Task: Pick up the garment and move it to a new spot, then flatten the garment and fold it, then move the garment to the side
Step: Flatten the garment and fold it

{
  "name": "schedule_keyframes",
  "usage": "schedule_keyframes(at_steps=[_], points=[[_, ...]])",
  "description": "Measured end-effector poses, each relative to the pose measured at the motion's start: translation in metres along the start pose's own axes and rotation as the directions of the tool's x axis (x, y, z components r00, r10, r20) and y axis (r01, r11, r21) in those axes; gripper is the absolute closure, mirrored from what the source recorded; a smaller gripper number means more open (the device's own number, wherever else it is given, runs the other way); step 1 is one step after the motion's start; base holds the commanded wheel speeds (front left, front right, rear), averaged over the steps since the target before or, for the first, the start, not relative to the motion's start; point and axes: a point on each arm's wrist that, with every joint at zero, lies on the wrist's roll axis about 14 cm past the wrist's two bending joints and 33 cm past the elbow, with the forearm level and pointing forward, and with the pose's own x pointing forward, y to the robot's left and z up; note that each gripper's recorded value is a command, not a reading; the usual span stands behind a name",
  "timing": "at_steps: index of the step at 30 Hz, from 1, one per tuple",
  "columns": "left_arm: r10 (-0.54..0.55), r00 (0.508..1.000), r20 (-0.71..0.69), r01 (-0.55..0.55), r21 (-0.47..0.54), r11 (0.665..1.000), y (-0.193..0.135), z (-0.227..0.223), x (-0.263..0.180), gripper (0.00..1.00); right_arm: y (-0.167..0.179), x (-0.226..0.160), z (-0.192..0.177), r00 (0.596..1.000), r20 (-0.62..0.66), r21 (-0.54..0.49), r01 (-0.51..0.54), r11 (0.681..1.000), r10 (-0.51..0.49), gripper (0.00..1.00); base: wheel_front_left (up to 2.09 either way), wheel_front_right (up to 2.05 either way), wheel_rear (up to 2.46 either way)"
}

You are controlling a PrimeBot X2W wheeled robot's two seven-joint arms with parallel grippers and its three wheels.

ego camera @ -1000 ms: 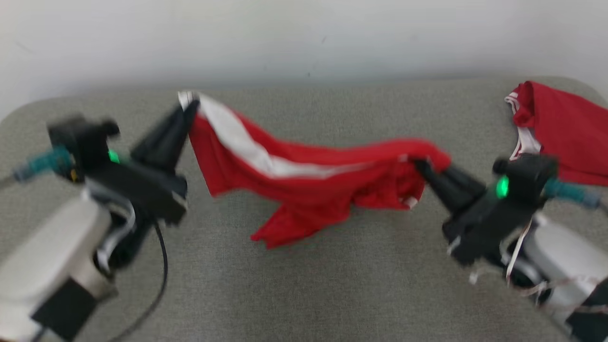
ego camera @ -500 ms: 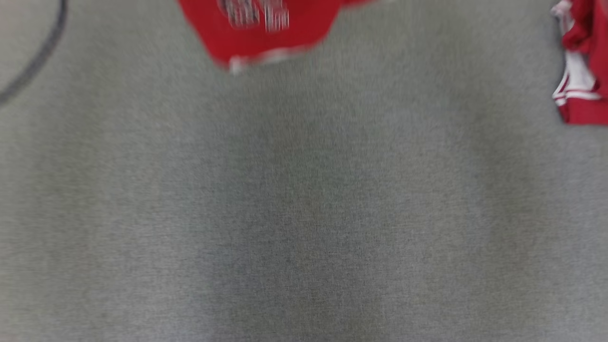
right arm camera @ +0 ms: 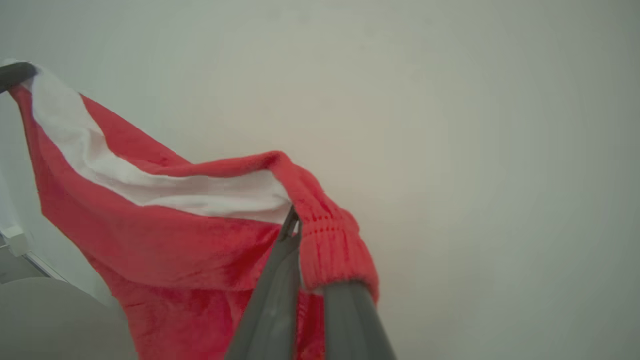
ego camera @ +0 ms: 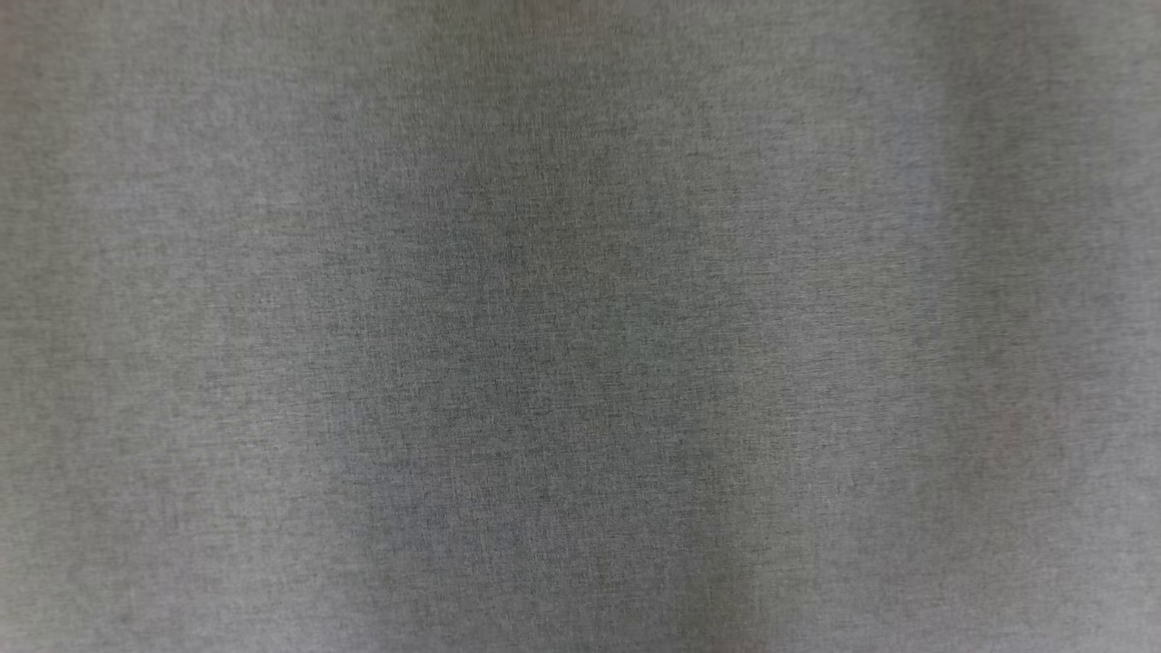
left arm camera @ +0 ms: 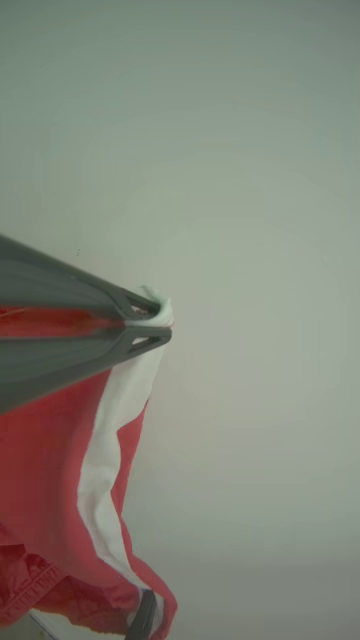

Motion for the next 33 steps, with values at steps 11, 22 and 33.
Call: schedule_keyframes(at_steps=[11,22,33], points=[[0.011,0.997,-0.082,-0.012,-0.014,1.000,0.014,-0.049,-0.015,1.00,0.004,0.014,-0.045,0.999,-0.050,-0.004,-0.010,1.000,0.010,1.00,0.00,0.00,0.00],[-0.046,0.988,-0.147,0.012,-0.222,0.975,-0.030,-0.086,-0.080,1.00,0.030,-0.045,-0.095,0.992,-0.100,0.103,-0.067,0.992,0.078,1.00,0.00,0.00,0.00],[-0.034,0.961,-0.275,-0.056,-0.312,0.949,-0.090,-0.118,-0.207,1.00,0.080,-0.166,-0.134,0.958,-0.232,0.220,-0.119,0.968,0.171,1.00,0.00,0.00,0.00]])
